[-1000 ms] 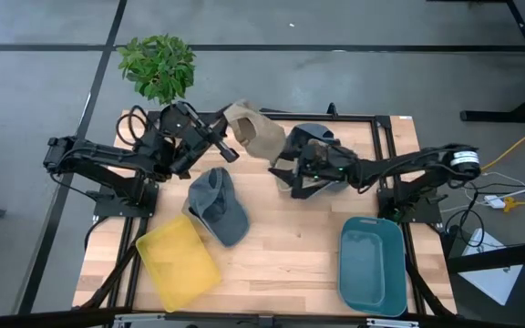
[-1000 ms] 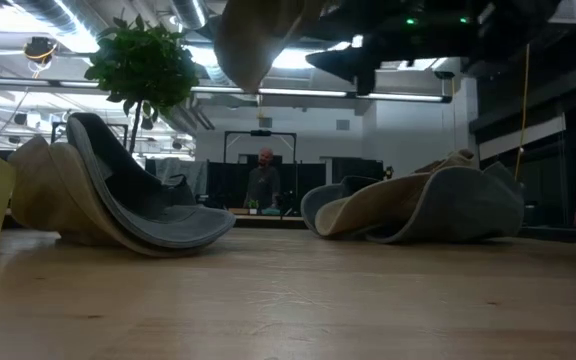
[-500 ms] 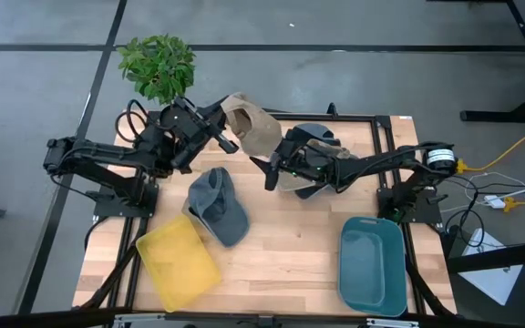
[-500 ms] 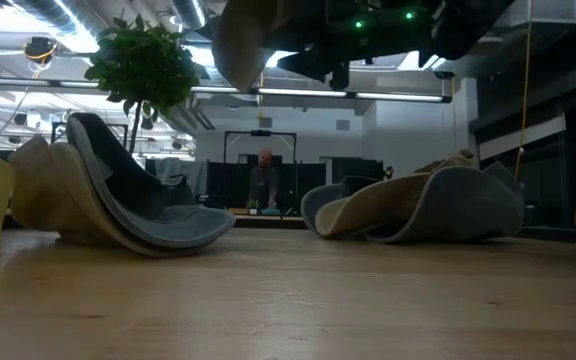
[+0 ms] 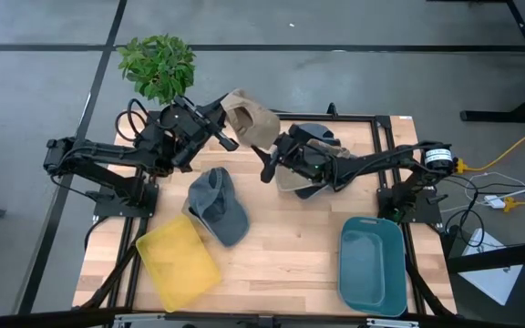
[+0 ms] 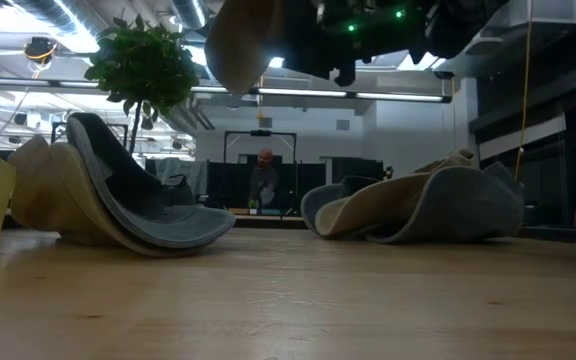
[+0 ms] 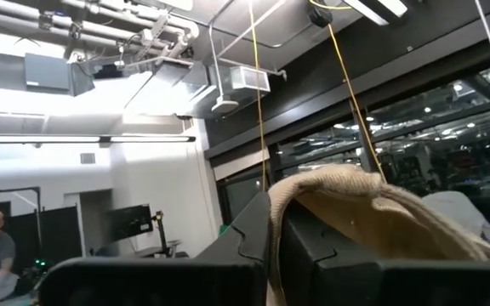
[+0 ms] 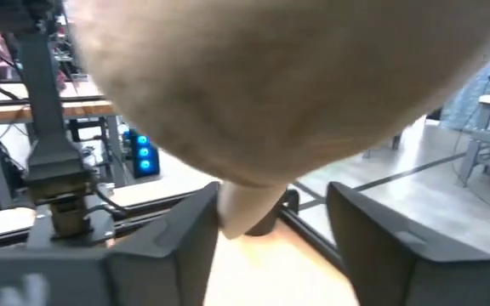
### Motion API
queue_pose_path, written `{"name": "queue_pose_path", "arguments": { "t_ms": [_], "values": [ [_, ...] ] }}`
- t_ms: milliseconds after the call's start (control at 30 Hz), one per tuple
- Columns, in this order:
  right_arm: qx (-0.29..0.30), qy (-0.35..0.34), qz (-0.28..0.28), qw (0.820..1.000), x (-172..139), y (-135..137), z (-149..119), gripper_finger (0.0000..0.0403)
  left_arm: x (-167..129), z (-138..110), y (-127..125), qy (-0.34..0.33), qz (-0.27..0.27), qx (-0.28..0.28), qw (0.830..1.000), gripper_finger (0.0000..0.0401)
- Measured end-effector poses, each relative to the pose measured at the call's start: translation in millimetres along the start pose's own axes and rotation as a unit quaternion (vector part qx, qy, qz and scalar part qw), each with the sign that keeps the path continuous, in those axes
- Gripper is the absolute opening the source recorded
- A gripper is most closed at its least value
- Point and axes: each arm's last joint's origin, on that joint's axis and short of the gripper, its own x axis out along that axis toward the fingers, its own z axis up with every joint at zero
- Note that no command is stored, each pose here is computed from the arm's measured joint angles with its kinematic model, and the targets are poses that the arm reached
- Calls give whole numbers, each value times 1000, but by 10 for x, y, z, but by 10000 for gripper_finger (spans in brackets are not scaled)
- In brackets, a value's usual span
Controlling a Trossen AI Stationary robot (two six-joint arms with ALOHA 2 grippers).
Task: Pick & Place hat
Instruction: Put the middle brown cap into the blue bin
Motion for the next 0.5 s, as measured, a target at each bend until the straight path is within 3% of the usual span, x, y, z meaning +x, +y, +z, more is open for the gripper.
{"name": "queue_pose_path", "arguments": {
  "t_ms": [133, 267, 500],
  "values": [
    [-2, 0, -7, 1000, 22, -49, -2, 116, -23, 13, -28, 3, -5, 4, 1000, 11],
    [-17, 0, -11, 1000, 23, -55, -2, 26, -74, 24, -84, 25, -3, 51, 998, 13],
    [-47, 13, -37, 998, 19, -69, -19, 29, -264, 94, -227, 103, 12, 197, 975, 65]
  ]
}}
